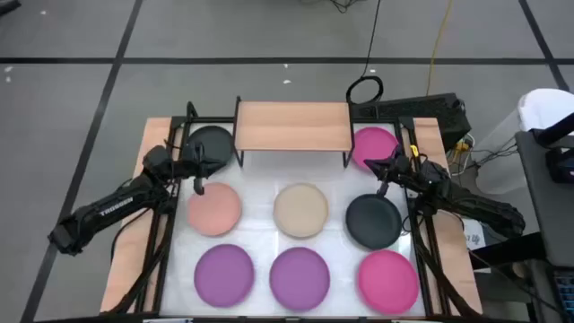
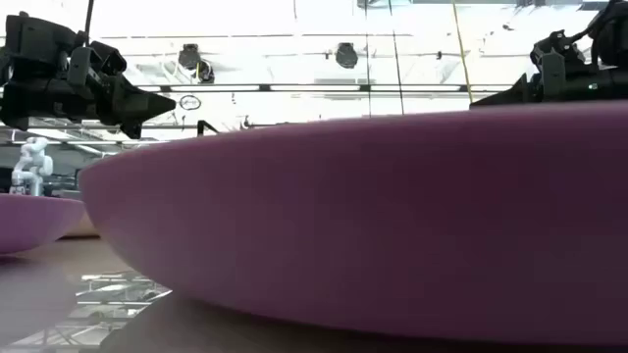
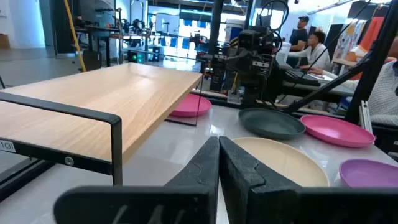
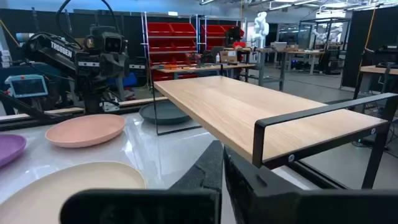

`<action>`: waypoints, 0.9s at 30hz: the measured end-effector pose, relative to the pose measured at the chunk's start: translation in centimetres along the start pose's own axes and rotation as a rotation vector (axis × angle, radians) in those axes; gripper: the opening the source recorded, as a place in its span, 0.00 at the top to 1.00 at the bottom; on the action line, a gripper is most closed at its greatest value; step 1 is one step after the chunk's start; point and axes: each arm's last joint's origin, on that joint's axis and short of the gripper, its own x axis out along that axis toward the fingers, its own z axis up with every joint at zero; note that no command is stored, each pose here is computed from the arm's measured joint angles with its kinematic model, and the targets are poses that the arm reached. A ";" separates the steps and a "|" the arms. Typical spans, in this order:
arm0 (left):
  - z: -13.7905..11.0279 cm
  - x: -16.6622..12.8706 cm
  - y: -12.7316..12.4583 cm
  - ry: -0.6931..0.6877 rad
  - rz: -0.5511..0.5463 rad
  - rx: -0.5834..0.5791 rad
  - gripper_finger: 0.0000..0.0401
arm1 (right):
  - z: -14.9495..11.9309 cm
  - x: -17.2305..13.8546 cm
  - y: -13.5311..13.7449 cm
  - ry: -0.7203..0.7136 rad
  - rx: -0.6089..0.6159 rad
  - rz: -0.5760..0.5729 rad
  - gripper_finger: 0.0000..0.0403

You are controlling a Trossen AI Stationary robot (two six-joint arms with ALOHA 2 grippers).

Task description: Place and stack plates onto a shelf

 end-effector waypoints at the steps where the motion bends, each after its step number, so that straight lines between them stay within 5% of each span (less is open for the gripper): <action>1: 0.0 0.0 0.0 0.000 0.000 0.000 0.97 | 0.0 0.0 0.0 0.000 0.000 0.001 1.00; 27: 0.0 0.0 0.0 0.000 0.000 0.000 0.97 | 0.2 0.0 0.0 -0.025 -0.010 -0.001 1.00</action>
